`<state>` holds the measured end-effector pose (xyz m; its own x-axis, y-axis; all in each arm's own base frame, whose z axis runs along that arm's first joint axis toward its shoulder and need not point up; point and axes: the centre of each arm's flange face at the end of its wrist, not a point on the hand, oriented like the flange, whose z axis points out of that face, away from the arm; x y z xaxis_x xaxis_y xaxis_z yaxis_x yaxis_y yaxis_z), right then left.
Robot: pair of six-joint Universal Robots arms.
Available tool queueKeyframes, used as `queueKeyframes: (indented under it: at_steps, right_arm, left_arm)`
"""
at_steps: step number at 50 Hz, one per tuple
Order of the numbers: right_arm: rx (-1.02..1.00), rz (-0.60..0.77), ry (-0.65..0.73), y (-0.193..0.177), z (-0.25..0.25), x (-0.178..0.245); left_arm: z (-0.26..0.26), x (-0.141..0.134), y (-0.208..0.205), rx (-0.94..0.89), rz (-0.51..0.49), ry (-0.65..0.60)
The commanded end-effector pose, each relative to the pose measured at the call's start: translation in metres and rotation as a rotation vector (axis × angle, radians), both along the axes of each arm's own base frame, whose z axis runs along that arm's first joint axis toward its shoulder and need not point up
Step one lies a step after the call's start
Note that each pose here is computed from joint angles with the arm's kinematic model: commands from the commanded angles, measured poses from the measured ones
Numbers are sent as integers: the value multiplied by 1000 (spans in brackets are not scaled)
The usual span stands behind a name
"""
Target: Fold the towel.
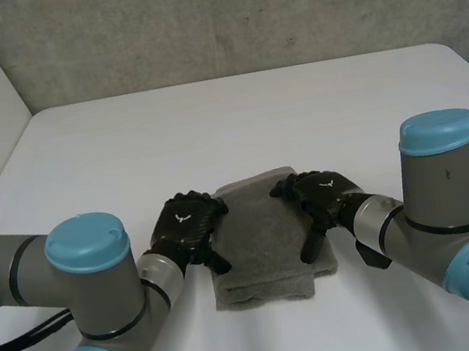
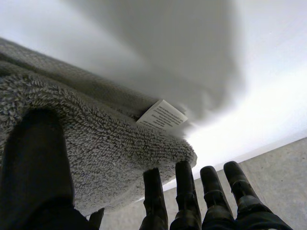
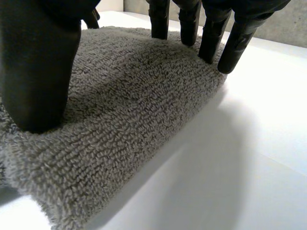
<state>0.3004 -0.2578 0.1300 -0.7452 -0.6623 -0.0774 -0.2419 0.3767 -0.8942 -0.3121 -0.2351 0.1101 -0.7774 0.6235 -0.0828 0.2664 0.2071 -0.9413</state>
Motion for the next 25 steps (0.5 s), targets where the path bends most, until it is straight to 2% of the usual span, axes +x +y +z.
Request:
queueKeyframes:
  at_steps: [1,7,9,15,18,20,25]
  right_arm:
    - [-24,-3,-9,-1,11,0]
    - [-120,-10,-62,-1,52,-2]
    - [-151,-20,-73,-2,64,-3]
    - [-301,-158,-91,-12,117,-14]
    - [-356,-230,-89,-15,141,-21]
    - [-374,-255,-90,-15,151,-23]
    - [-441,-321,-112,-20,183,-34]
  left_arm:
    - [14,6,-6,-37,23,1]
    - [44,10,-13,-105,52,44]
    - [72,10,-16,-169,57,88]
    - [118,13,-20,-274,76,157]
    - [141,20,-22,-296,125,188]
    - [159,29,-28,-278,203,232]
    - [184,38,-32,-239,264,288]
